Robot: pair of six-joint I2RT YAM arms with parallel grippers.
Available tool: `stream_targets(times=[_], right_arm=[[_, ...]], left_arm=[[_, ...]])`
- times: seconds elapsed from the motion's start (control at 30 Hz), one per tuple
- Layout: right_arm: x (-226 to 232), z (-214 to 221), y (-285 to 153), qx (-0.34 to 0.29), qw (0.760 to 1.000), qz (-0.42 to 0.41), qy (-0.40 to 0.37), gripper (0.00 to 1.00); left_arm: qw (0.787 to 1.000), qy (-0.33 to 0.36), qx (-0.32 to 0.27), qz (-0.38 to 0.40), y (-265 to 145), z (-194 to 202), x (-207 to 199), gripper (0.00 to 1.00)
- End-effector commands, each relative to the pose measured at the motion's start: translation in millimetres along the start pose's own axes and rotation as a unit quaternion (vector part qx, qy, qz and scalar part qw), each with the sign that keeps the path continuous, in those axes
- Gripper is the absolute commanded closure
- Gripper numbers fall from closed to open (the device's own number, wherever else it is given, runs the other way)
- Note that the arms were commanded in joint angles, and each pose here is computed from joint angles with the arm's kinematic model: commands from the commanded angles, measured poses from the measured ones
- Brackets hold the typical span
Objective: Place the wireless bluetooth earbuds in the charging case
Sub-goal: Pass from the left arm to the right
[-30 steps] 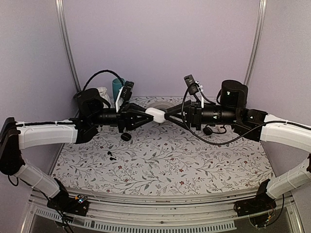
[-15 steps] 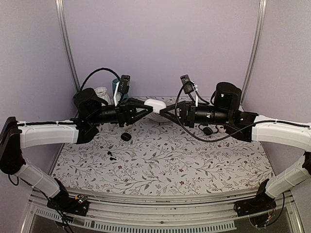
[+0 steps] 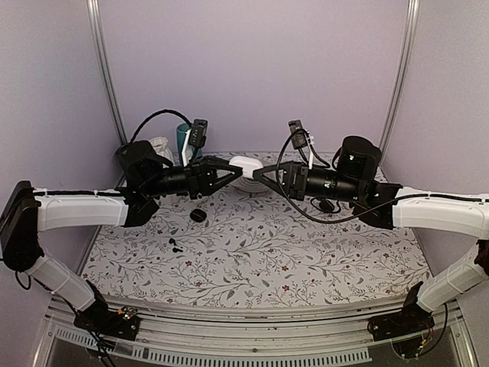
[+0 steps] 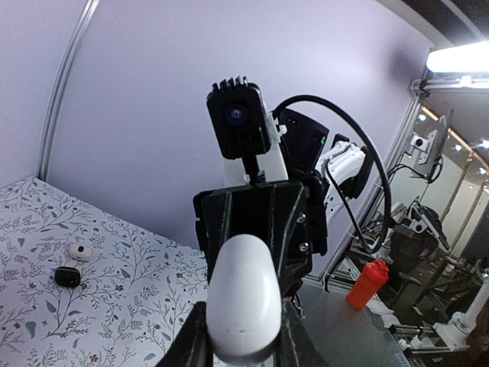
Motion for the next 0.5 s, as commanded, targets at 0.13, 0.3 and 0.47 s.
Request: stream_targets(times=[0.13, 0.3, 0.47], right_arm=[[3.8, -11.8, 5.6, -0.033, 0.999, -0.016, -0.009, 0.73], [1.2, -10.8, 8.9, -0.03, 0.999, -0.017, -0.007, 0.73], [1.4, -12.6, 7.6, -0.036, 0.999, -0.013, -0.01, 0.73]], left_arm=[[1.0, -0.017, 0.001, 0.013, 3.2, 5.5, 0.7, 1.0], [1.0, -0.023, 0.004, 0.017, 2.9, 7.5, 1.2, 1.0], [0.999, -0.028, 0.006, 0.019, 2.7, 8.1, 1.5, 1.0]])
Point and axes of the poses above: each gripper's point midway between its finger pads, its own y axis out along the fingers, its own x axis along the line the jaws close on, z = x × y, the point moved 7 cm from there along -y, back along the fingers, and after that the axes turned 2 degrees about -y, right-handed, at the moved point
